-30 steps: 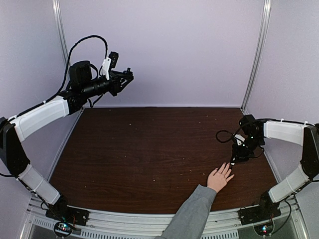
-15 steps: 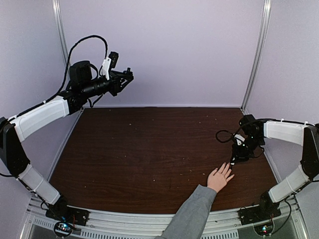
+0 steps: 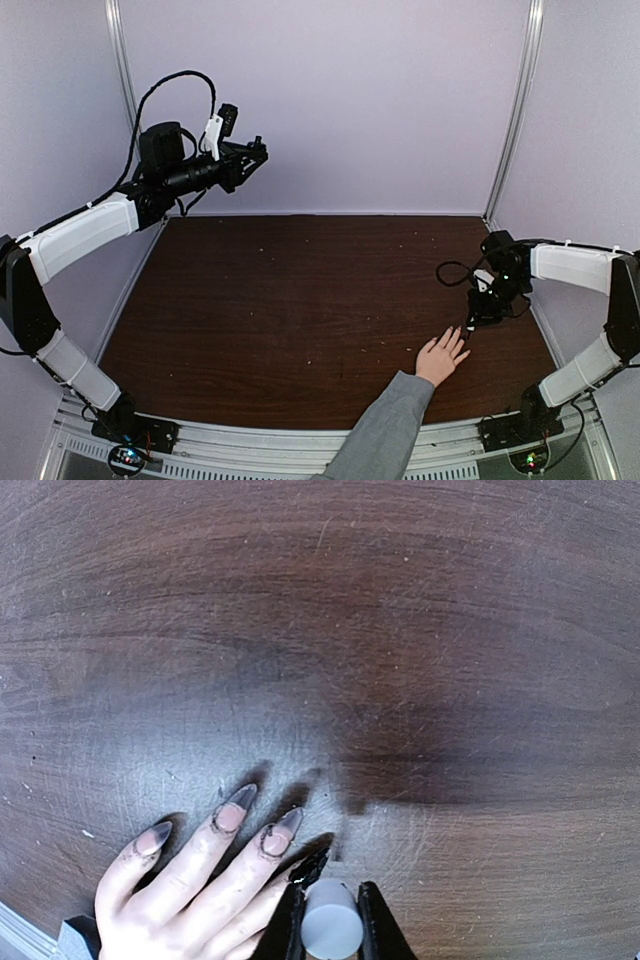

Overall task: Paint the nails
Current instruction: Paint the hand on the nail.

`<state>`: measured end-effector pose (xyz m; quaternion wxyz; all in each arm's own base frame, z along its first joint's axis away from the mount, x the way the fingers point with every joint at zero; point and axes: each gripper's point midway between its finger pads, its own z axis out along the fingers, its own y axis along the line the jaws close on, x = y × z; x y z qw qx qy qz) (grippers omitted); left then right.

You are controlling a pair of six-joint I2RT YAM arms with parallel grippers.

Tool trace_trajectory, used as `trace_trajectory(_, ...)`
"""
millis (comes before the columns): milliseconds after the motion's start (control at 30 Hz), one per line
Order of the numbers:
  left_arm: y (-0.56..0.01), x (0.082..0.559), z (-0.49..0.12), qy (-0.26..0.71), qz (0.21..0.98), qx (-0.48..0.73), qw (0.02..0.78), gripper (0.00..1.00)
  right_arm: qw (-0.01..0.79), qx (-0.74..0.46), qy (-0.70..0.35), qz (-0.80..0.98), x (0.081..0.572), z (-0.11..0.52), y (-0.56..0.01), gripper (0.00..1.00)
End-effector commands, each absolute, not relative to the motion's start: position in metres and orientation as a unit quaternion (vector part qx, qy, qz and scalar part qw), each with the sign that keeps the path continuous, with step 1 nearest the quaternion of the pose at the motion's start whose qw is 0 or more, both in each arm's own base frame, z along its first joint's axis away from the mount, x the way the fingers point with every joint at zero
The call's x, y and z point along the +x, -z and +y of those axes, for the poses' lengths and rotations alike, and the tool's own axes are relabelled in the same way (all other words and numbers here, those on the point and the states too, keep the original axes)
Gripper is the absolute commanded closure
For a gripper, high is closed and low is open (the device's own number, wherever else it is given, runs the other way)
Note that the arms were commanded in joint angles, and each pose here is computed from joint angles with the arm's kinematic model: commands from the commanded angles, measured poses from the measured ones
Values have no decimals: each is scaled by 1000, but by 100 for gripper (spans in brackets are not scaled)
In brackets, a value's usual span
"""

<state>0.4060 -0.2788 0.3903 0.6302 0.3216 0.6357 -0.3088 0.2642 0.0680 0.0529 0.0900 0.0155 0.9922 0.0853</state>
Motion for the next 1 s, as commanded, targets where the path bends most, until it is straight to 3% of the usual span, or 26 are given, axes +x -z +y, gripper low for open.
trace_trajectory(0, -406, 407, -273, 306, 617, 313, 653, 100, 111, 24, -70, 991, 268, 60, -57, 100)
trace_trajectory(967, -403, 406, -272, 309, 619, 310, 652, 100, 118, 10, -111, 987, 270, 74, -60, 100)
